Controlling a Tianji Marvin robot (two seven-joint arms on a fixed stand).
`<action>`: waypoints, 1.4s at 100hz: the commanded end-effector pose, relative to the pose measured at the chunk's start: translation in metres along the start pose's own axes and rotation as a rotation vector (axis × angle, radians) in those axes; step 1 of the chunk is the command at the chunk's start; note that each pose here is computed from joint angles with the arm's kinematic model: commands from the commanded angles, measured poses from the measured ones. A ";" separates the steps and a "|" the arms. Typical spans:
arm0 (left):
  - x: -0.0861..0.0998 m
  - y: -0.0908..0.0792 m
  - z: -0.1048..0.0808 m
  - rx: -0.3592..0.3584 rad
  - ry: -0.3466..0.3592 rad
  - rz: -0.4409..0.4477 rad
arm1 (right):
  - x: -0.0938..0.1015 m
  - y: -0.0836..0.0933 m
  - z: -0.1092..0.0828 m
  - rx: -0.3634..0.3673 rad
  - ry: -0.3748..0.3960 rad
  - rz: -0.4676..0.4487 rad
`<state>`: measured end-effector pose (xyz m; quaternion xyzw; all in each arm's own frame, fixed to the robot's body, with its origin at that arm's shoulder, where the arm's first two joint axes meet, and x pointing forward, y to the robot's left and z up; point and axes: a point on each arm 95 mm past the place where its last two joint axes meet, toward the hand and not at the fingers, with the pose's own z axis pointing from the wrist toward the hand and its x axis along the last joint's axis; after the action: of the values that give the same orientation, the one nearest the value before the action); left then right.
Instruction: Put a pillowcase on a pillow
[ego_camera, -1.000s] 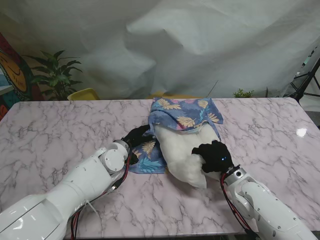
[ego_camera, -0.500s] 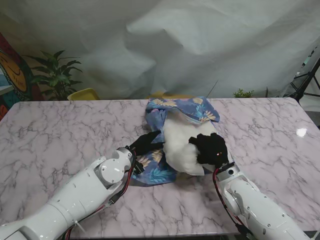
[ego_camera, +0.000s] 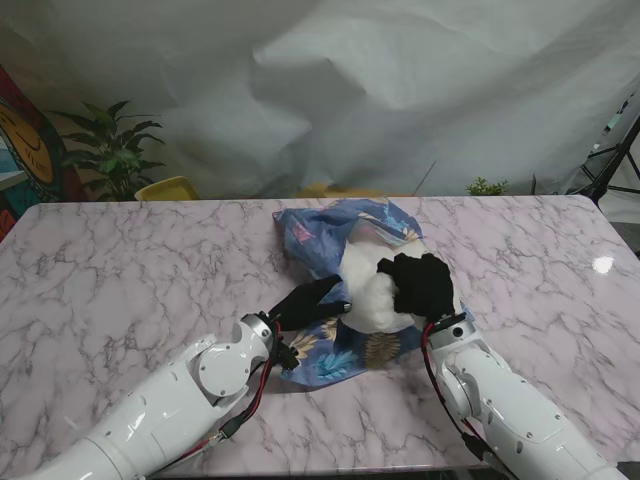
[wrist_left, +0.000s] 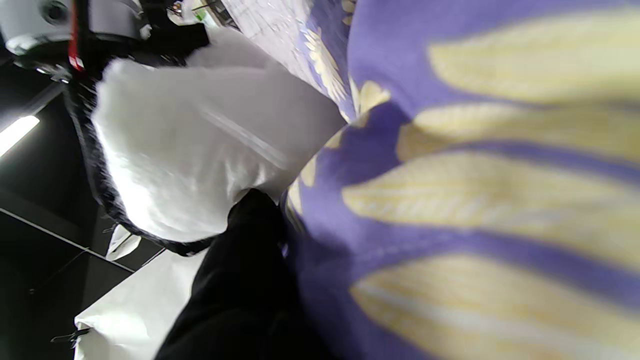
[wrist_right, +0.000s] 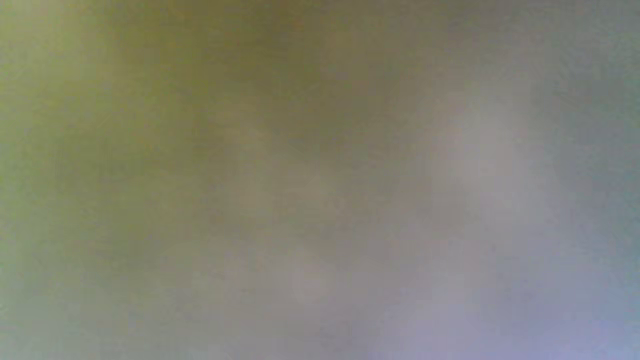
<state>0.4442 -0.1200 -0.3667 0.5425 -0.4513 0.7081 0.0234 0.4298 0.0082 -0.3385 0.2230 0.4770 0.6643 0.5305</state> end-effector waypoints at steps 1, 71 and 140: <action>0.011 0.017 0.000 -0.040 0.042 -0.027 | 0.004 0.006 0.016 -0.041 -0.009 0.003; 0.032 0.034 -0.013 -0.056 0.166 -0.076 | -0.008 0.021 0.033 -0.226 -0.257 -0.071; 0.021 0.049 -0.027 -0.129 0.165 -0.250 | 0.020 -0.047 0.048 0.009 -0.223 0.013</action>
<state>0.4002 -0.1310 -0.3723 0.5412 -0.3945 0.7224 0.1719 0.4793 0.0358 -0.3734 0.2989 0.4327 0.6300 0.5714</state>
